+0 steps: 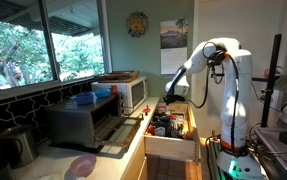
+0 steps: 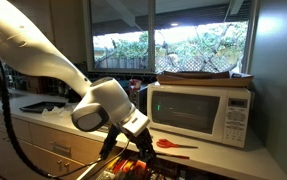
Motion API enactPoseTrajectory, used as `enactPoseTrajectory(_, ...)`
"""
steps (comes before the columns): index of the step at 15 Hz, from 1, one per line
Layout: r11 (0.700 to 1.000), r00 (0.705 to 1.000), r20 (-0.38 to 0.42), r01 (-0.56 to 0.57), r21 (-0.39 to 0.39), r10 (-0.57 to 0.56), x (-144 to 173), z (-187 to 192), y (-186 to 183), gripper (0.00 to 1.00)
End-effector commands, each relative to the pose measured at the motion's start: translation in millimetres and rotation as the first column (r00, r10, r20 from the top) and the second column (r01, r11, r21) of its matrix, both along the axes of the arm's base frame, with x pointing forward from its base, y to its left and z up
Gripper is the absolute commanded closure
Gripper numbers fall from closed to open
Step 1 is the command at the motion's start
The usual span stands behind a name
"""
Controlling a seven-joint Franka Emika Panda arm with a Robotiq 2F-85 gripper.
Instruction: Take the pen out of the drawer
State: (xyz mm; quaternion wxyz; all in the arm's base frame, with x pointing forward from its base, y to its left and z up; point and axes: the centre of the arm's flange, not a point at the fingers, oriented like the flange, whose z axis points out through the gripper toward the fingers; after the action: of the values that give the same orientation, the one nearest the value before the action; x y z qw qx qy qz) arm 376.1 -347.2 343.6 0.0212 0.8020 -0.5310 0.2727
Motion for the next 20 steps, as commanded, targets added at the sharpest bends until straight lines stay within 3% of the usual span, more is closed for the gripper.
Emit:
enactPoseTrajectory(1,1.000,1.000,0.005,-0.003,-0.001,0.003,-0.7,1.4,2.7,0.97)
enactPoseTrajectory(7,0.963,0.963,0.052,-0.264,-0.052,0.266,45.6,4.3,109.6,0.97)
enactPoseTrajectory(13,0.967,0.957,0.152,-0.254,0.032,0.246,80.0,3.3,163.7,0.97)
enactPoseTrajectory(20,0.963,0.959,0.162,-0.251,0.099,0.233,99.6,-12.3,195.7,0.97)
